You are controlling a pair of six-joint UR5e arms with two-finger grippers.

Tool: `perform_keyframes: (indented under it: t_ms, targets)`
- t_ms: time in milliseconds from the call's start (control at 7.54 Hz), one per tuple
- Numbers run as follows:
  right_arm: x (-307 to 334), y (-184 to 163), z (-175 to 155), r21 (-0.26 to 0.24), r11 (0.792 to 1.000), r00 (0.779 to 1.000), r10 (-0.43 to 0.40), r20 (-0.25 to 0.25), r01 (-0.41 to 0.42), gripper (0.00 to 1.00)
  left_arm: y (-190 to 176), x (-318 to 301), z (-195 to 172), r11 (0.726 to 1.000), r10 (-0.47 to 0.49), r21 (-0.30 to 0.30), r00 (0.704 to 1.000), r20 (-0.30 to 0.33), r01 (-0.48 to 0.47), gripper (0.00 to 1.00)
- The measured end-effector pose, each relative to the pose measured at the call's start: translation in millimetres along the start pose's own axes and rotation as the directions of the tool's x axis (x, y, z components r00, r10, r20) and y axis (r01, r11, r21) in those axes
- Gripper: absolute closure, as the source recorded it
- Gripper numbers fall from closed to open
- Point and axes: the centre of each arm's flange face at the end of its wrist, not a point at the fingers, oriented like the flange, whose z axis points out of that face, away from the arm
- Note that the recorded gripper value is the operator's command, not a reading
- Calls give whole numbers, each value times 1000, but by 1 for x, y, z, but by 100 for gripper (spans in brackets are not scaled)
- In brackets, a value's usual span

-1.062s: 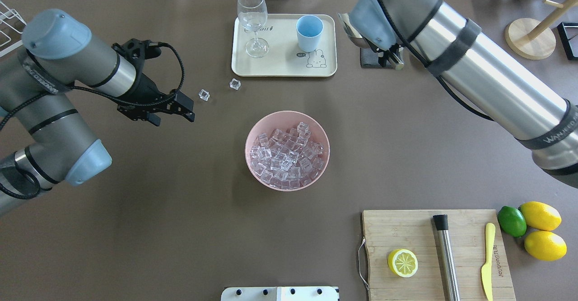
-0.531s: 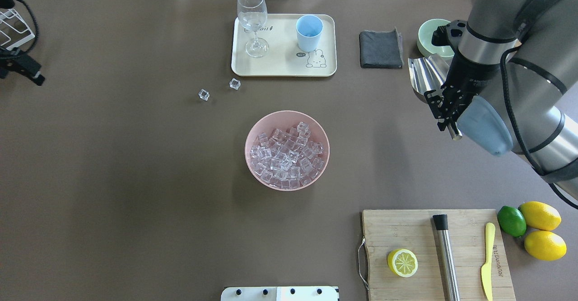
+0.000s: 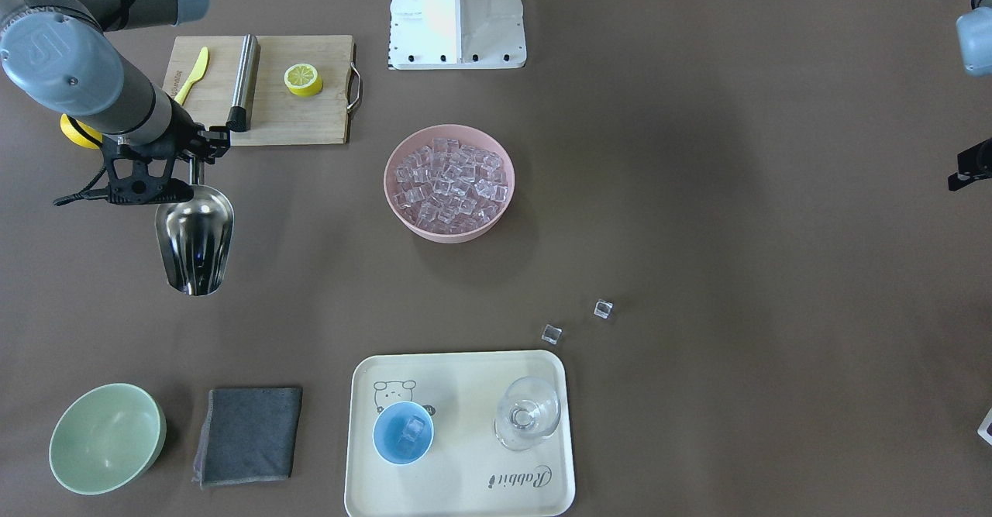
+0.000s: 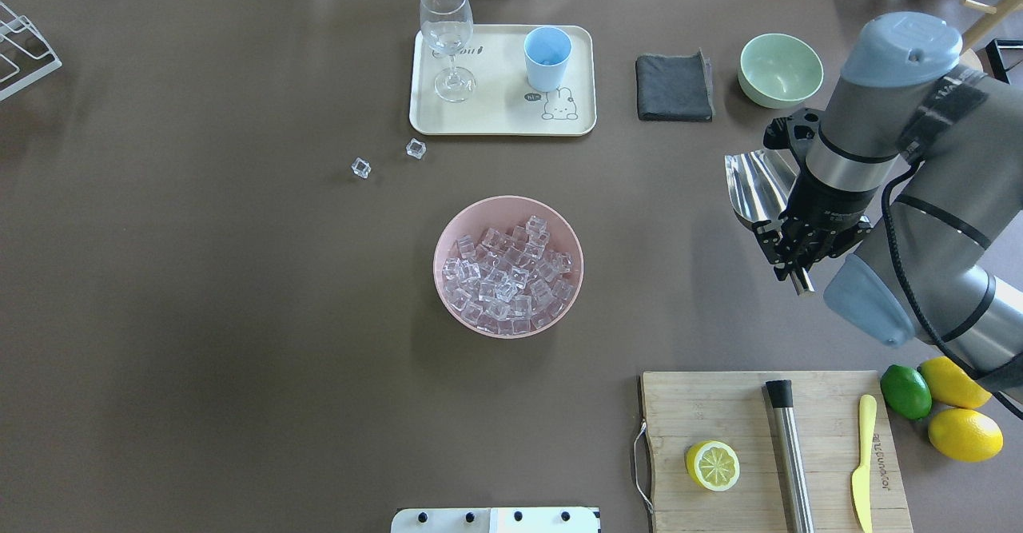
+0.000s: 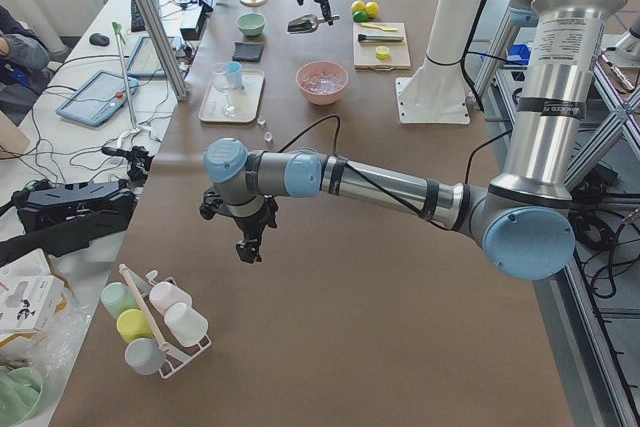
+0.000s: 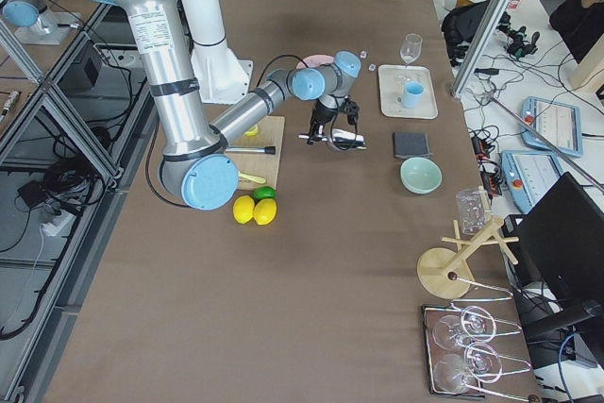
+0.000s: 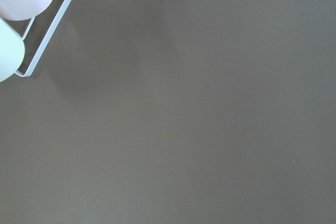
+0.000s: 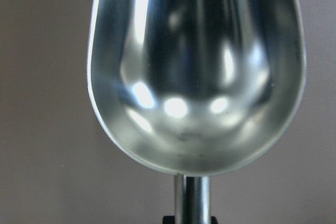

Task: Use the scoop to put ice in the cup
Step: 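Carry the empty scoop back and lower it to the table with the right gripper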

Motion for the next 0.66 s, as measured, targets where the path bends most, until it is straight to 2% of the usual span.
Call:
perform_keyframes:
  t_ms: [265, 664]
  targets:
    - [4, -8, 37, 0, 1000, 1000, 25, 2, -25, 100, 13, -33, 1, 1000, 14, -5, 1000, -5, -14, 3]
    - [0, -11, 55, -4, 999, 999, 45, 4, -45, 100, 14, -37, -1, 1000, 17, 3, 1000, -16, -17, 3]
